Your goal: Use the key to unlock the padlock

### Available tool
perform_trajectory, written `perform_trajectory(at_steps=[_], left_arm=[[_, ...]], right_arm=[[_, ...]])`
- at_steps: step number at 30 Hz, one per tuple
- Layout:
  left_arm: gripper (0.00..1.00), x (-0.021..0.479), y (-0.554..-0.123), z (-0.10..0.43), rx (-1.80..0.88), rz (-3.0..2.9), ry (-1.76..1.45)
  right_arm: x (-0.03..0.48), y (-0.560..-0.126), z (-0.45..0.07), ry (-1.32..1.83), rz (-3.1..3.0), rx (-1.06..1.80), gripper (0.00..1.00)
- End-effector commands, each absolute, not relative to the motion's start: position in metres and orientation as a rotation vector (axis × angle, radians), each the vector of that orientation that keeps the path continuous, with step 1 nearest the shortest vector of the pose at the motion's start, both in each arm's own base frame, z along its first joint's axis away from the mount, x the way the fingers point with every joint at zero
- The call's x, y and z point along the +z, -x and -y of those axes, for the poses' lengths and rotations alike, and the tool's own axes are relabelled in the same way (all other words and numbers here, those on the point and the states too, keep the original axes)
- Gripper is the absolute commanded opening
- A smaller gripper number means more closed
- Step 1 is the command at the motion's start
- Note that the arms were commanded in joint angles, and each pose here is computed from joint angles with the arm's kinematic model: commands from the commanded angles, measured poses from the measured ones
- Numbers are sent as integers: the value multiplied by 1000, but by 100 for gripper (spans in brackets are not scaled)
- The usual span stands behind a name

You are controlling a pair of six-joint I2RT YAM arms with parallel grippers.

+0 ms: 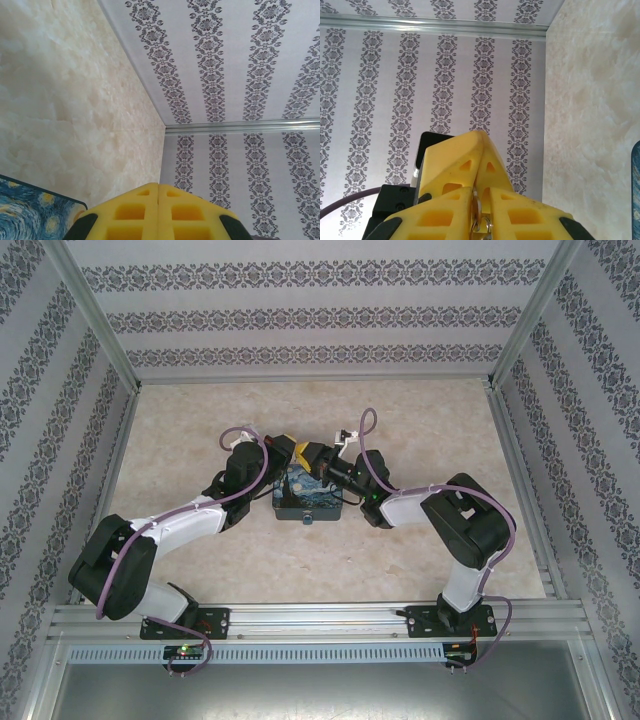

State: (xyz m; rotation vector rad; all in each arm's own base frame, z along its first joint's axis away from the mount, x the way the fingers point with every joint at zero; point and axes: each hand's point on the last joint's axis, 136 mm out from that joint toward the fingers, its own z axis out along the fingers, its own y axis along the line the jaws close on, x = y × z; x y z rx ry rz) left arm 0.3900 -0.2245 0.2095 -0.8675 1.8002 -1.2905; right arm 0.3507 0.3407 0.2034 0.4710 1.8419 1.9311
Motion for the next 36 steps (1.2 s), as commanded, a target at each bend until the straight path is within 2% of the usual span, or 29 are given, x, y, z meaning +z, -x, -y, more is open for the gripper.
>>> perform_trajectory(at_steps=[1,6,9,34,35,36], left_arm=[[0,229,-388,226,-1320,-1739,838],[0,229,-387,227,-1321,-1739,838],[0,230,-386,227,-1323,-1737,836],[0,230,-374,222,-1276,-1734,858],[3,230,-374,223,-1274,-1738,857],[14,228,-374,222,-1266,-1745,861]], right_arm=[[207,-344,-343,-441,-1817,1962,17],[208,-343,-342,-444,-1811,1962,9],[208,-345,-341,-445,-1809,1961,0],[194,-355,-329,-539,-1808,1911,0],[195,-354,-329,-536,-1808,1912,0],[194,-354,-328,-533,-1810,1912,0]])
